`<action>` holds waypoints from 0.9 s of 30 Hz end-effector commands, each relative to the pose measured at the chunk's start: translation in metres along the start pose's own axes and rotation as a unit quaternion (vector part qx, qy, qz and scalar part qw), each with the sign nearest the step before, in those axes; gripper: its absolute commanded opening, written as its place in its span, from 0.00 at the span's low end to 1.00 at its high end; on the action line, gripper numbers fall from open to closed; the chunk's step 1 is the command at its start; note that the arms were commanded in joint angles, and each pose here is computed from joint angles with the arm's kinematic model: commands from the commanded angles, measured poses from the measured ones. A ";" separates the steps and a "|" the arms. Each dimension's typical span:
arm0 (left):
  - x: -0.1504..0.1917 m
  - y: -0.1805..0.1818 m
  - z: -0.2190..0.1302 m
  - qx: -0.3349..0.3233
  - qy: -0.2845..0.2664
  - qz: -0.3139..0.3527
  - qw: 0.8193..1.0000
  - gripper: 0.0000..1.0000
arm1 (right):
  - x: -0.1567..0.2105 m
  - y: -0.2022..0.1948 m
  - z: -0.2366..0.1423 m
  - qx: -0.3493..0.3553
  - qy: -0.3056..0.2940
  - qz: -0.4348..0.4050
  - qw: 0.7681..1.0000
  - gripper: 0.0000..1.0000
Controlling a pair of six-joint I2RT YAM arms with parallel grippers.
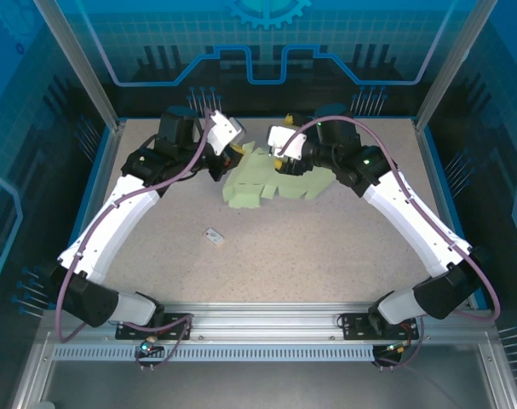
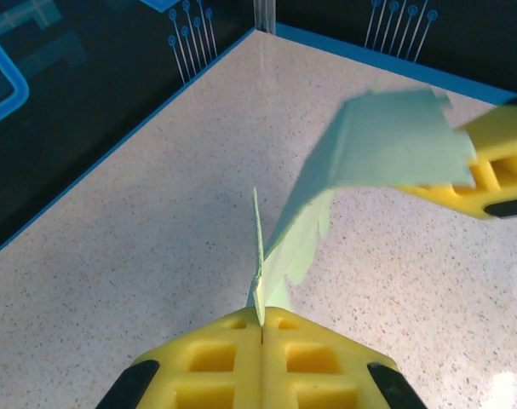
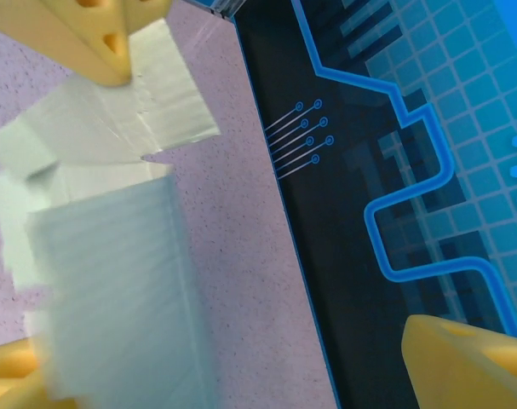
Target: Fold the paper box
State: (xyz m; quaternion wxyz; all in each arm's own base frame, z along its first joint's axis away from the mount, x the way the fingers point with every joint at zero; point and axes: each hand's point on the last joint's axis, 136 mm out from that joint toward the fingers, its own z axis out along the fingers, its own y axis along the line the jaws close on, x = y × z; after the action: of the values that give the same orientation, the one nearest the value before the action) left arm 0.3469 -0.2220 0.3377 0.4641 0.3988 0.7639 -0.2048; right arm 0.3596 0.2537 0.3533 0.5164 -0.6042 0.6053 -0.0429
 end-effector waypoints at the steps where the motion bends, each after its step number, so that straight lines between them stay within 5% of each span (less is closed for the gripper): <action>1: -0.011 -0.011 -0.011 0.002 -0.003 0.039 0.999 0.00 | 0.004 0.003 -0.009 0.001 0.012 -0.035 0.999 0.84; 9: -0.015 -0.021 -0.010 0.013 -0.005 0.061 0.998 0.00 | 0.002 0.028 0.005 -0.060 -0.007 -0.009 0.998 0.72; 21: -0.020 -0.020 -0.009 0.010 -0.018 0.067 0.998 0.07 | 0.012 0.046 0.016 -0.139 -0.018 0.075 0.987 0.11; 25: -0.025 -0.015 -0.011 -0.008 -0.035 0.060 0.998 0.27 | 0.008 0.042 0.000 -0.157 -0.055 0.122 0.979 0.02; 27: -0.029 -0.009 -0.017 -0.032 -0.055 0.053 0.997 0.45 | 0.008 0.036 -0.012 -0.156 -0.082 0.149 0.973 0.00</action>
State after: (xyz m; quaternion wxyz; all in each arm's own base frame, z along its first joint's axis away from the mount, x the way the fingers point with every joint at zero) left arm 0.3395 -0.2343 0.3436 0.4797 0.4359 0.7386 -0.1852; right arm 0.3459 0.2578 0.3025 0.4394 -0.6091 0.6500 0.1159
